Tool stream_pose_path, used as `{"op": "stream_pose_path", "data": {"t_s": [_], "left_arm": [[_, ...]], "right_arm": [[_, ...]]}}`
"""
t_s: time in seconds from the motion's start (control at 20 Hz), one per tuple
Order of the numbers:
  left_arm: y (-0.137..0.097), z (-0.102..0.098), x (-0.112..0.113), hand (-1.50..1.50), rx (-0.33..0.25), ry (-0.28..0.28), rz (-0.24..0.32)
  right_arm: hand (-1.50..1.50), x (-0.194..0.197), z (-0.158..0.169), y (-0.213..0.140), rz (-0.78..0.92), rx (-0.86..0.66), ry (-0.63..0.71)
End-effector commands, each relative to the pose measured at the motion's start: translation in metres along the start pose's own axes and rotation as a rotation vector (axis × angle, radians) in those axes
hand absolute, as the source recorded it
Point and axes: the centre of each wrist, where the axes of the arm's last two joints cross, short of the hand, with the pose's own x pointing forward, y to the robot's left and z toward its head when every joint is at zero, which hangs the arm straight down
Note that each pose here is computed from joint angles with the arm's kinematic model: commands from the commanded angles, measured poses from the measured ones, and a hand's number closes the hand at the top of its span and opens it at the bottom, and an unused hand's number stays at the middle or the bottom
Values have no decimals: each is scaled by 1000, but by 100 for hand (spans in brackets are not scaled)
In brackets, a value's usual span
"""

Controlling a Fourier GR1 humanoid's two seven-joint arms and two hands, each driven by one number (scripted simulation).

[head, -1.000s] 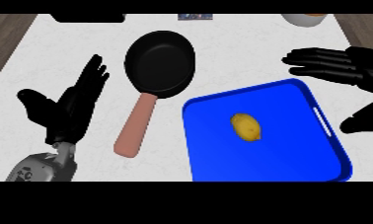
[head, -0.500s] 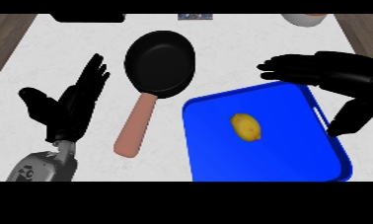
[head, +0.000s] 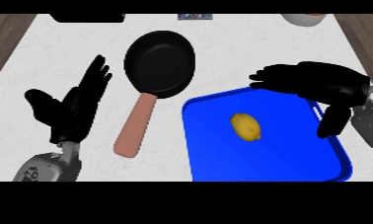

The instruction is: Pick the lemon from the tray and place it in the pot

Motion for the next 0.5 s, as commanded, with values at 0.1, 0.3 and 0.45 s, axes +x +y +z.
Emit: {"op": "stream_pose_path", "data": {"t_s": [0.1, 0.3, 0.45], "left_arm": [[-6, 6, -2, 0, -6, 8, 0], [1, 8, -4, 0, 15, -13, 12], [17, -7, 16, 0, -11, -3, 8]], "right_arm": [[-150, -9, -4, 15, -19, -1, 8], [-150, 3, -17, 12, -54, -39, -9], [-150, 3, -13, 31, -52, -54, -20]]}}
